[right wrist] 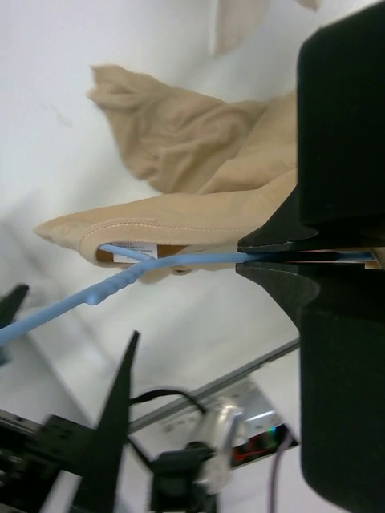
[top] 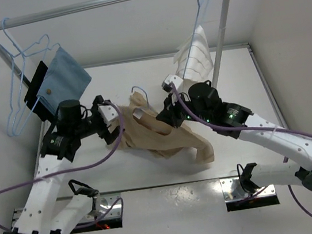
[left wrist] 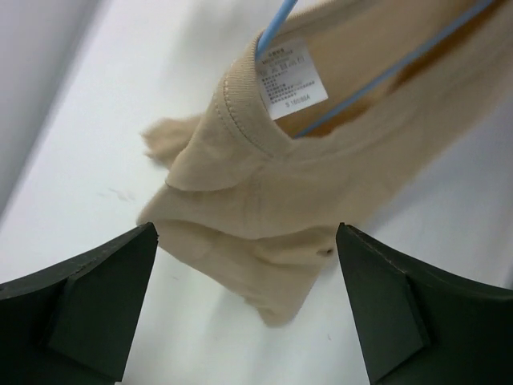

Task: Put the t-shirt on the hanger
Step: Hang the hanger with tshirt onto the clothesline

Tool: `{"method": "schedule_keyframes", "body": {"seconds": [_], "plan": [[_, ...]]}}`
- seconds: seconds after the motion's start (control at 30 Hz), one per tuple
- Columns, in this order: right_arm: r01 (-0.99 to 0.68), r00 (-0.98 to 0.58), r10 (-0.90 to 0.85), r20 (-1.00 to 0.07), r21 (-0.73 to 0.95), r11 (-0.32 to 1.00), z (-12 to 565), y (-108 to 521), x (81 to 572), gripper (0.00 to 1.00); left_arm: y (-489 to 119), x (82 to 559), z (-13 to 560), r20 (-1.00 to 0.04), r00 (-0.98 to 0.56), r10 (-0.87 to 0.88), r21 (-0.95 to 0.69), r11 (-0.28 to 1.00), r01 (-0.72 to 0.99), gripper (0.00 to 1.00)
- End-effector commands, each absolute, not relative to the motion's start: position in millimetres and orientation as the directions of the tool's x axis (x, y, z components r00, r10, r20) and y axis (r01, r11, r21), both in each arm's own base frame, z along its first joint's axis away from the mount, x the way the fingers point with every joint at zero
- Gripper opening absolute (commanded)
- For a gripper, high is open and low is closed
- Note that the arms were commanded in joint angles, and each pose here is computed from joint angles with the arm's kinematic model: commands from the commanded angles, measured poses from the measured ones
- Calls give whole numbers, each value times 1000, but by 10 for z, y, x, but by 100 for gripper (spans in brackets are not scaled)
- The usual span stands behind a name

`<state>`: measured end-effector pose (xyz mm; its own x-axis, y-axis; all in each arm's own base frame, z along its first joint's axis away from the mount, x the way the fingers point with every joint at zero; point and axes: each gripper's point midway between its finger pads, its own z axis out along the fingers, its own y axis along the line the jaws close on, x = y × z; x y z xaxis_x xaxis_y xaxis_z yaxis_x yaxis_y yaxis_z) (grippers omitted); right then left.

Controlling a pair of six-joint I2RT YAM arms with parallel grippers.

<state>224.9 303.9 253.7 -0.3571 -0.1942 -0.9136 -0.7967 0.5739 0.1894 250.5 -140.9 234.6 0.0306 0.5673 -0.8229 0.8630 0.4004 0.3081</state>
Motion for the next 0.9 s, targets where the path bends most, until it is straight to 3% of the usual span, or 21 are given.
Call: {"method": "schedule_keyframes", "body": {"seconds": [0.0,0.17,0.53,0.87], "plan": [[-745,-295,-4,-956,227,627,3273,3086,2449,0,-1403,2579,3076,-908,116,402,347,569,745,100],[-736,-279,33,-960,235,635,3612,3122,2517,0,-1292,2618,3440,-924,191,332,374,677,634,100],[-645,-54,252,-966,227,730,4832,3008,2897,0,-1276,2548,3350,-927,183,326,365,681,635,100],[-517,124,353,-928,243,821,5327,2769,3158,0,-1258,2494,3321,-920,196,338,383,675,631,100]]}}
